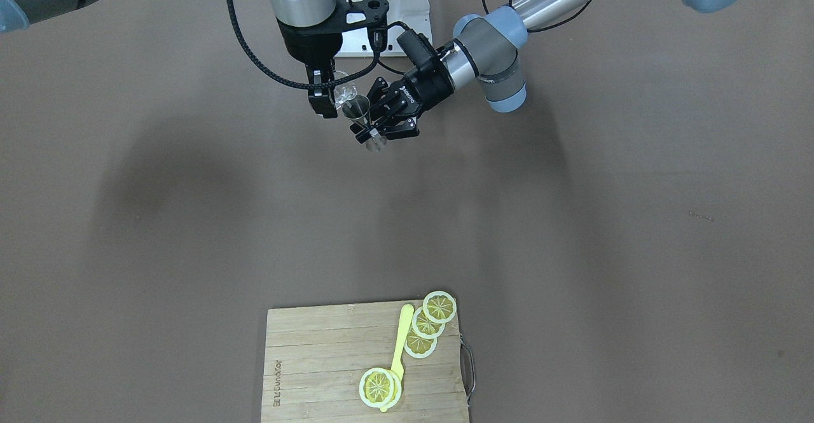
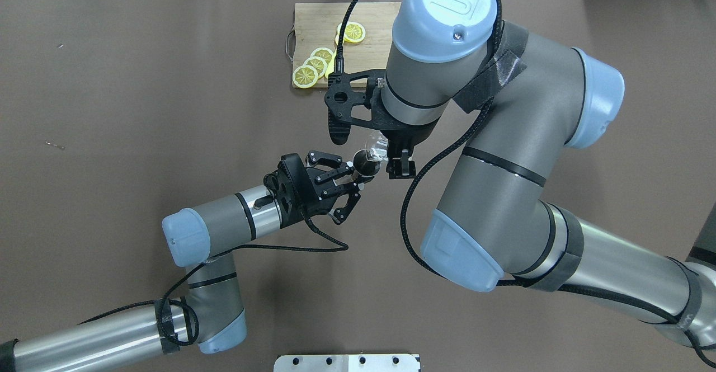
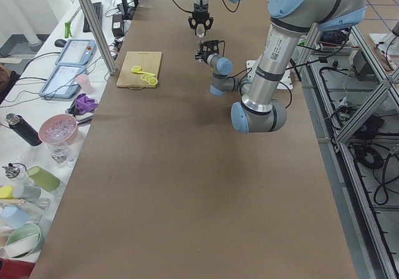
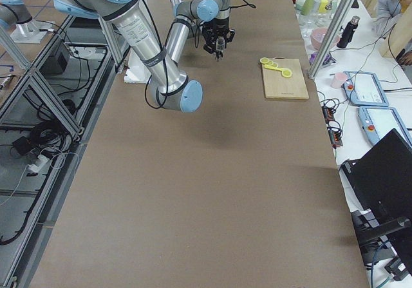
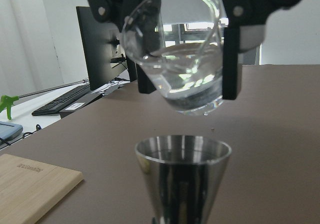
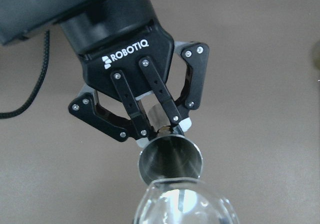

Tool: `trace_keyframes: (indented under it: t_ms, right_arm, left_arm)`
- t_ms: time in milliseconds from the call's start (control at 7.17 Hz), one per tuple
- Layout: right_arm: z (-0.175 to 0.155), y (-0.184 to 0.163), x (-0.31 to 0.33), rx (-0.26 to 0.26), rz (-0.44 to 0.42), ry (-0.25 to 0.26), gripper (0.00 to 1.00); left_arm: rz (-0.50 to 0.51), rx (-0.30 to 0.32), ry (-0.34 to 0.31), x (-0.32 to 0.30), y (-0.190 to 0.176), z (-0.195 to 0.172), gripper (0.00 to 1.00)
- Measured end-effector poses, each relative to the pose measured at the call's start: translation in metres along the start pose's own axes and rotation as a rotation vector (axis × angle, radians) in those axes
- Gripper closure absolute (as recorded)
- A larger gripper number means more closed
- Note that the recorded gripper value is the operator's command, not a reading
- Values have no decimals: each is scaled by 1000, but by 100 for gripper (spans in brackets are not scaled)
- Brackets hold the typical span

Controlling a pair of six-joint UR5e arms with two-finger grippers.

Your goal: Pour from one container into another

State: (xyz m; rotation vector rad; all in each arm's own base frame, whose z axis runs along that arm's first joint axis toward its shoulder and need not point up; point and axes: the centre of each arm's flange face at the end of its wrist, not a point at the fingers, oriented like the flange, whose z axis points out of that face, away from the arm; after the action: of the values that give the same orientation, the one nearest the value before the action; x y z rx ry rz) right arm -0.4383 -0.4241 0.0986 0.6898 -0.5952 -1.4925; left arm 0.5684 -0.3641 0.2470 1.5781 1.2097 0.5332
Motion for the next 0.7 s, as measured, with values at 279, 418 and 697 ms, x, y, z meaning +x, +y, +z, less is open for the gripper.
trace_keyframes:
  t_ms: [279,418,697]
  right_arm:
    - [3,-4,-6,-12,-38,7,100]
    - [4,-6,-9,-19,-59,7,100]
    - [4,-7,-10,-36,-85,2,100]
  left_arm:
    - [0,0,-1,0,0,0,100]
    - [0,-1,-1,-1,0,0,100]
    - [0,-1,-1,-1,1,0,100]
